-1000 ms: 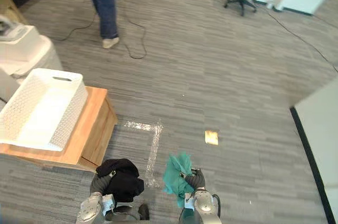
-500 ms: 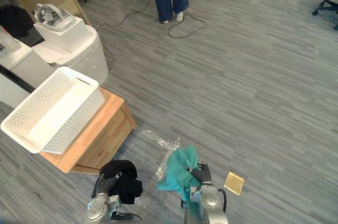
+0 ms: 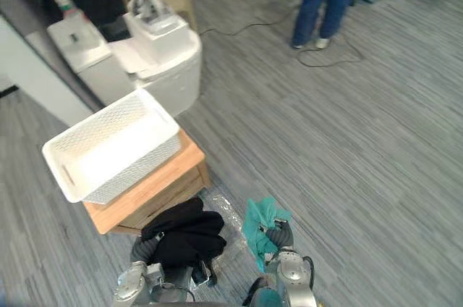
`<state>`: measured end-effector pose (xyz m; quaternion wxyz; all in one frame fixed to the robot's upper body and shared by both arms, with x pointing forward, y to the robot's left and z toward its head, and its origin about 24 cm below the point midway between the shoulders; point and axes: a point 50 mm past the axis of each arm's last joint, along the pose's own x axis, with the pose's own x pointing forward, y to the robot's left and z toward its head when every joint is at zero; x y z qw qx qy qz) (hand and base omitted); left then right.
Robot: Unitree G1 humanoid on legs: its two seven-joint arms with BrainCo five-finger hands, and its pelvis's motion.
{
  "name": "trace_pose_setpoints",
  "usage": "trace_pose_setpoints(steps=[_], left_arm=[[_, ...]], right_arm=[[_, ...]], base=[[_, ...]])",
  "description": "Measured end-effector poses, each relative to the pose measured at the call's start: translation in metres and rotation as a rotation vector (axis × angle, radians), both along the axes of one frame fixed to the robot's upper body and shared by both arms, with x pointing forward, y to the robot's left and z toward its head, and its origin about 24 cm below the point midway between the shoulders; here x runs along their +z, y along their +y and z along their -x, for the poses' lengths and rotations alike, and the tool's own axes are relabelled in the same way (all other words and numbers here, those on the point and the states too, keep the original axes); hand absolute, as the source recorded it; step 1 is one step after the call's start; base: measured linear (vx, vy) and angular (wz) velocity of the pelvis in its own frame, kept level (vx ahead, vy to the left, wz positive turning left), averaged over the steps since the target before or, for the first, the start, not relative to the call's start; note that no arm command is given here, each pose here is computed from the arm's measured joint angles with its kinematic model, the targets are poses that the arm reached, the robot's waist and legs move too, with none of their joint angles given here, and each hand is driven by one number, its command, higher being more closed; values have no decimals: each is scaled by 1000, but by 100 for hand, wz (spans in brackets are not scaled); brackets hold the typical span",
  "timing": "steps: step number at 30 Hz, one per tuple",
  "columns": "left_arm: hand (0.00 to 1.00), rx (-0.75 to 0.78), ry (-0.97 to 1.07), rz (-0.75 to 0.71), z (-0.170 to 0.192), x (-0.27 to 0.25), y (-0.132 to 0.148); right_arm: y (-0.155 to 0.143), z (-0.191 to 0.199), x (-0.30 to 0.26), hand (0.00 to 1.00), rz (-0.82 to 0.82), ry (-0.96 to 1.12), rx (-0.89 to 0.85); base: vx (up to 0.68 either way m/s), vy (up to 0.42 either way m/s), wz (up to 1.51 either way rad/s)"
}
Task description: Tidy the bed and pick cloth on bed and put in laundry
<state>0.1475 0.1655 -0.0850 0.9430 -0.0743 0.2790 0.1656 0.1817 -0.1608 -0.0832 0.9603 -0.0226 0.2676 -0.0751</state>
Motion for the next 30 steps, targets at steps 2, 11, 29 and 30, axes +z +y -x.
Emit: trace_pose_setpoints(steps=[2,11,29,30], left_arm=[[100,-5,-5,-9,0,2,1],[100,-62,26,-78,12,4,14],[100,-190,53,-36,10,-7,-8],[100,-192,53,-37,10,-7,-8]], right_arm=[[1,0,0,100,-4,-2,-1],[4,9,-1,100,-41,6,-45],[-4,19,-1,100,-65,-1,-128],[-4,19,-1,100,-63,-2,-128]], base=[[235,70,94],[147,28,81],[218,-58,65],[32,89,-6]])
